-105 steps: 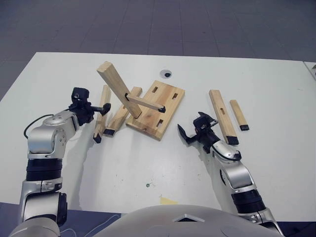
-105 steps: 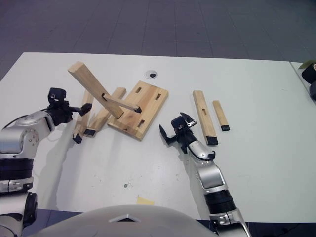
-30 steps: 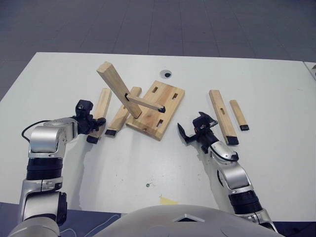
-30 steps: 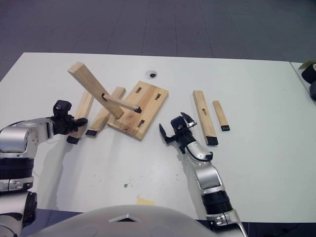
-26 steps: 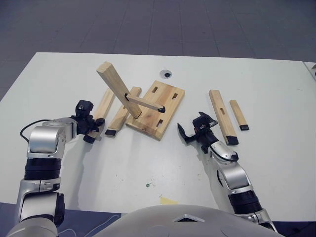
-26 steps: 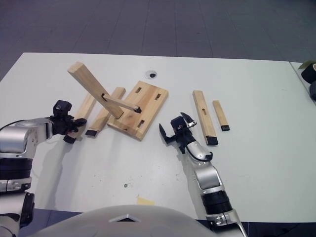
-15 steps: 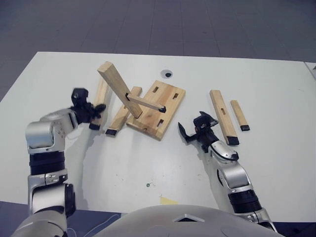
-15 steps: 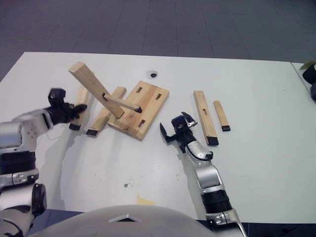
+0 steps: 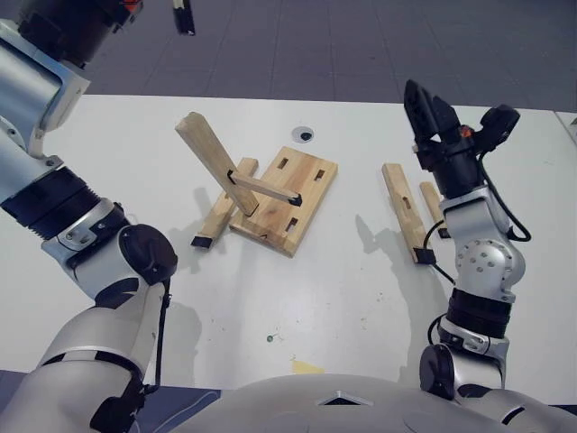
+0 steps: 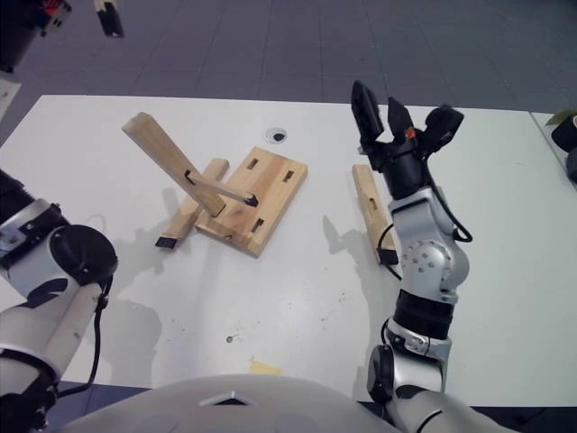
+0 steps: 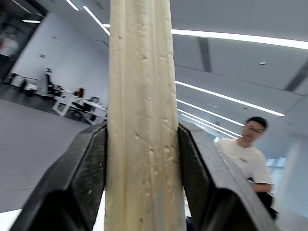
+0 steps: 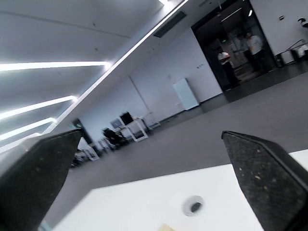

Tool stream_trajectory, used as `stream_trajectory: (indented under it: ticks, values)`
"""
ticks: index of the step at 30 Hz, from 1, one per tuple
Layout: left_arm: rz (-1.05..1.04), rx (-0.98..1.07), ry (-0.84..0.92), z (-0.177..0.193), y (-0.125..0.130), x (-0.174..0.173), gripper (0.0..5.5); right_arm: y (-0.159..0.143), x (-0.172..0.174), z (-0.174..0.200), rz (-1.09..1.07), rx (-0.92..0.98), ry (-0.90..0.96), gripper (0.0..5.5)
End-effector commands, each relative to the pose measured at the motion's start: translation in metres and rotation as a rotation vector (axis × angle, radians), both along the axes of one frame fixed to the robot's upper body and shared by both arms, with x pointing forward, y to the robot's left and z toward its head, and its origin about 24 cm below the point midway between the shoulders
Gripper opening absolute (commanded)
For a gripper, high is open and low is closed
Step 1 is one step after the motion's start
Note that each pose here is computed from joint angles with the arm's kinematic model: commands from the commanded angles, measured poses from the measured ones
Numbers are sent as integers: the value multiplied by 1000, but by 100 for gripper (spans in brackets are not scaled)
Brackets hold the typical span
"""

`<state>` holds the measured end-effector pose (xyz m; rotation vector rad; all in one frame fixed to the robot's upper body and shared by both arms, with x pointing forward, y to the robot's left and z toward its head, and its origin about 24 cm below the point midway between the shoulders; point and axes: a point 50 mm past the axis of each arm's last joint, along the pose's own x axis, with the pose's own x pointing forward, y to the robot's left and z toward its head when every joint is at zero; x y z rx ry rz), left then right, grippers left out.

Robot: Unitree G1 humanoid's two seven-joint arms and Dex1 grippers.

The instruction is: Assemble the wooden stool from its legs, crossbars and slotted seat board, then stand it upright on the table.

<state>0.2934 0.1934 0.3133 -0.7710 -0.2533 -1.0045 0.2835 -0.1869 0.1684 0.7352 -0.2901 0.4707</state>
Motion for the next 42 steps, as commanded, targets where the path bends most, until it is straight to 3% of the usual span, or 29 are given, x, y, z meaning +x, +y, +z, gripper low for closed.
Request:
stream_trajectory:
  ticks: [1, 8, 13, 24, 42]
  values:
    - [-500, -102, 110, -41, -45, -18, 204, 7, -11, 54, 386, 355, -204, 540]
    - [-759, -14, 261, -85, -60, -40, 204, 38, -24, 44, 691, 399, -152, 540]
    - [-865, 44, 282, -91, -59, -45, 204, 55, -43, 52, 897, 385, -190, 540]
    - [-1027, 96, 322, -102, -65, -56, 204, 62, -48, 67, 1025, 337, -286, 540]
    - [-1101, 65, 345, -103, -65, -53, 204, 67, -62, 72, 1101, 357, -362, 245]
